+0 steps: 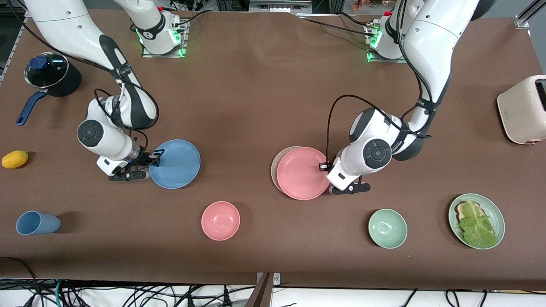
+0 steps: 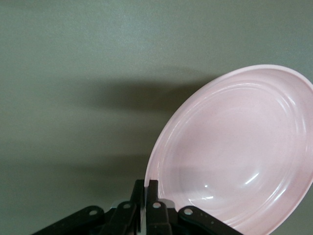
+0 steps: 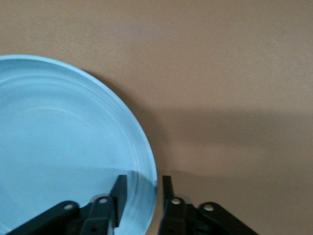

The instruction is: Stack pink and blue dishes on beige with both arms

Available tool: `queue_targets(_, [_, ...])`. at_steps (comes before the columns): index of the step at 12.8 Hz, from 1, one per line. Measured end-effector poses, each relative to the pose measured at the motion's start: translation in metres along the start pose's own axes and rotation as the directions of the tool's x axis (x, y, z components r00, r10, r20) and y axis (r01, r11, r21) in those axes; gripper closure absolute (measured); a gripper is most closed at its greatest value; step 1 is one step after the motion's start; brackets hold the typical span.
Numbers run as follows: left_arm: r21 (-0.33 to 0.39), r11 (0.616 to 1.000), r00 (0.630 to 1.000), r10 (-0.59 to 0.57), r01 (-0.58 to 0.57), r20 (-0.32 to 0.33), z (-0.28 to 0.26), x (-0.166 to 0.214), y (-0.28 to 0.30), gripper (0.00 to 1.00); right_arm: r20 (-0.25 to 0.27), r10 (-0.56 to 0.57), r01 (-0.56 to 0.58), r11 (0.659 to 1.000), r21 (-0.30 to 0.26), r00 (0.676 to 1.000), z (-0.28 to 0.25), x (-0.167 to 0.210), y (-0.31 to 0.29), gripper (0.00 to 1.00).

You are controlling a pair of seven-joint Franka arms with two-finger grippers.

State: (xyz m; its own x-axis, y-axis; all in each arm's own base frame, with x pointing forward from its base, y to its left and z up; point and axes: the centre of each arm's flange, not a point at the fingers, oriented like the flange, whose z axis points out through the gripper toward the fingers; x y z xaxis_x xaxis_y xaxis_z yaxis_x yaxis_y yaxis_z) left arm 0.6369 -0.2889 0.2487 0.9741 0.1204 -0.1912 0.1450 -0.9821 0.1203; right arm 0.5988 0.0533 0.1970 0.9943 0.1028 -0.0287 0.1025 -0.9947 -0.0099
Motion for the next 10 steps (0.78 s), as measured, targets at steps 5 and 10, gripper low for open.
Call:
queue_targets(5, [0.001,1.0,1.0,-0.001,0.001,0.0,0.001,0.001,0.0,0.56,-0.008,-0.004,0.004,1.0,0.001,1.0,-0.004,0.001,0.002,0.94])
queue_targets(10, [-0.002,0.999,0.999,-0.041,0.041,-0.009,-0.014,0.016,-0.024,0.01,0.003,-0.012,0.012,1.0,0.001,1.0,-0.039,0.021,0.0,0.94])
